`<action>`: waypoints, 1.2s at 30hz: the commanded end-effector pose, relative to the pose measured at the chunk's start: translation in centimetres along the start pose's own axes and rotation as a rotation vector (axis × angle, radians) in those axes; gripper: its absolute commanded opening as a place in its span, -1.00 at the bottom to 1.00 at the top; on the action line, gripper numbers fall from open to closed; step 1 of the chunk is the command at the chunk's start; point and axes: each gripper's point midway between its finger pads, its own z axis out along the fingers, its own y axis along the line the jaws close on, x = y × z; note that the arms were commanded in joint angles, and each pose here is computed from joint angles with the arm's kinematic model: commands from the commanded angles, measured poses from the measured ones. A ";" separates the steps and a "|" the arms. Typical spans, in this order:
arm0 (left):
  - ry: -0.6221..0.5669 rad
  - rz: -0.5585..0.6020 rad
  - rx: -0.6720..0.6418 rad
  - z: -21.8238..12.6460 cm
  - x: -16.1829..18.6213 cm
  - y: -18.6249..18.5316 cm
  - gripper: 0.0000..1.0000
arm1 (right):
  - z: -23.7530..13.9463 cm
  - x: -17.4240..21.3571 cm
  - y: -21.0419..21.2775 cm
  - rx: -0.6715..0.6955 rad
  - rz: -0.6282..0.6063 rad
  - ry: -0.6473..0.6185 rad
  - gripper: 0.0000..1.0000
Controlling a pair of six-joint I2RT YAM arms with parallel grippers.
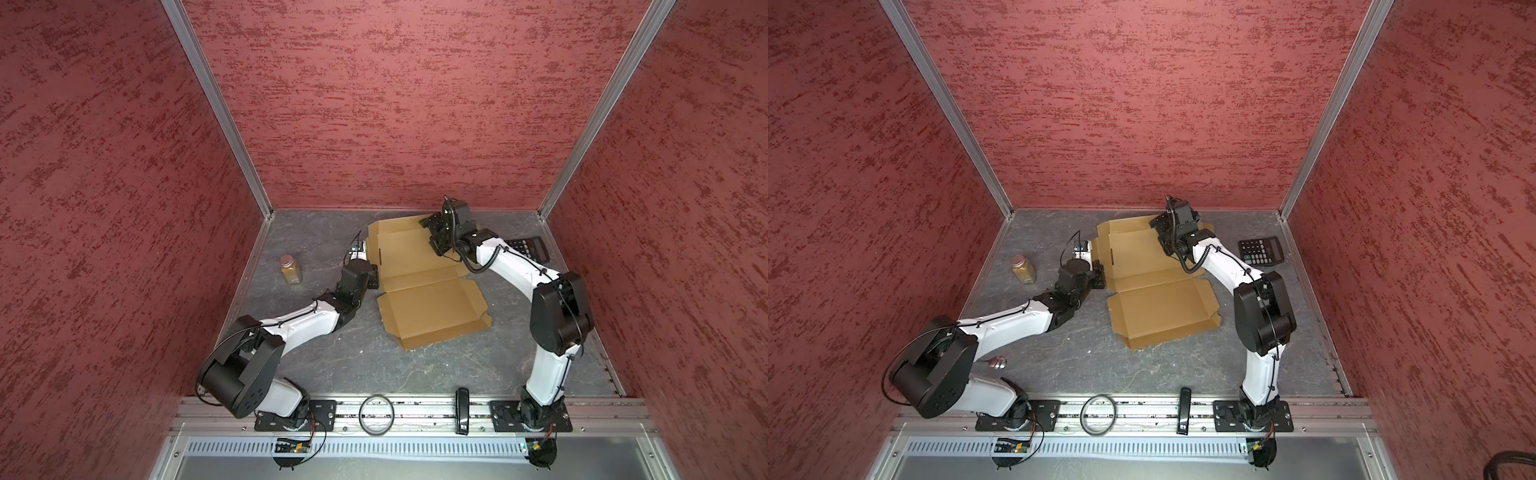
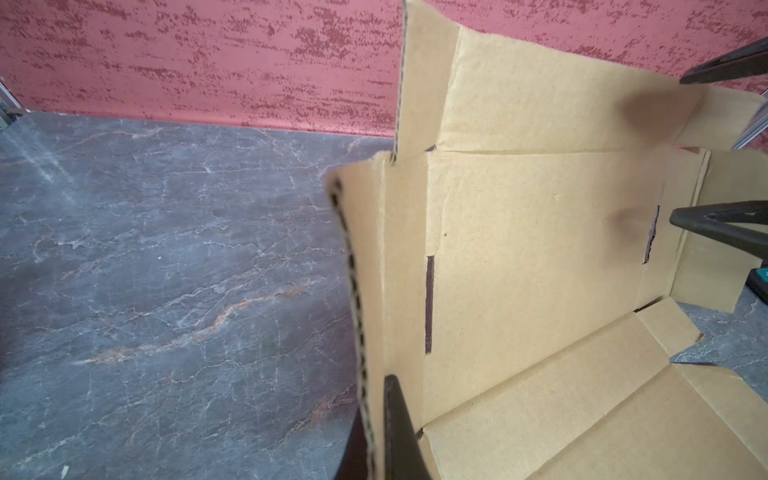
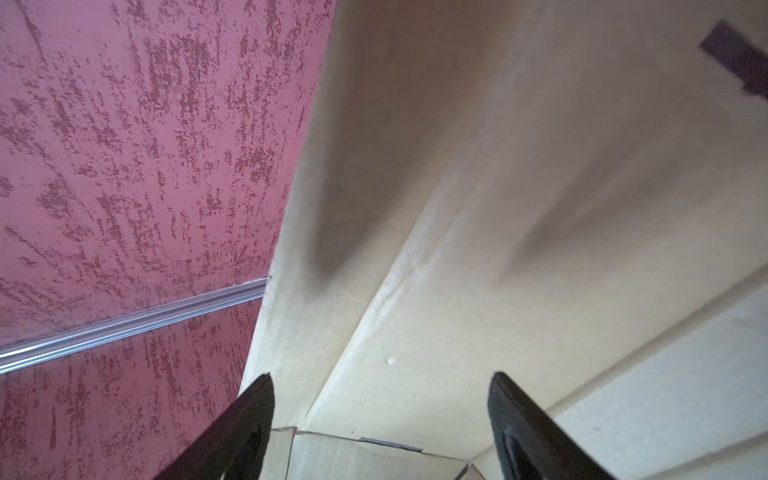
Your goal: Fold the paper box
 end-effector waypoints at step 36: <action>-0.104 0.049 -0.009 -1.1 -0.7 -1.0 -1.00 | 2.3 -3.8 1.3 -0.031 0.195 -0.122 0.29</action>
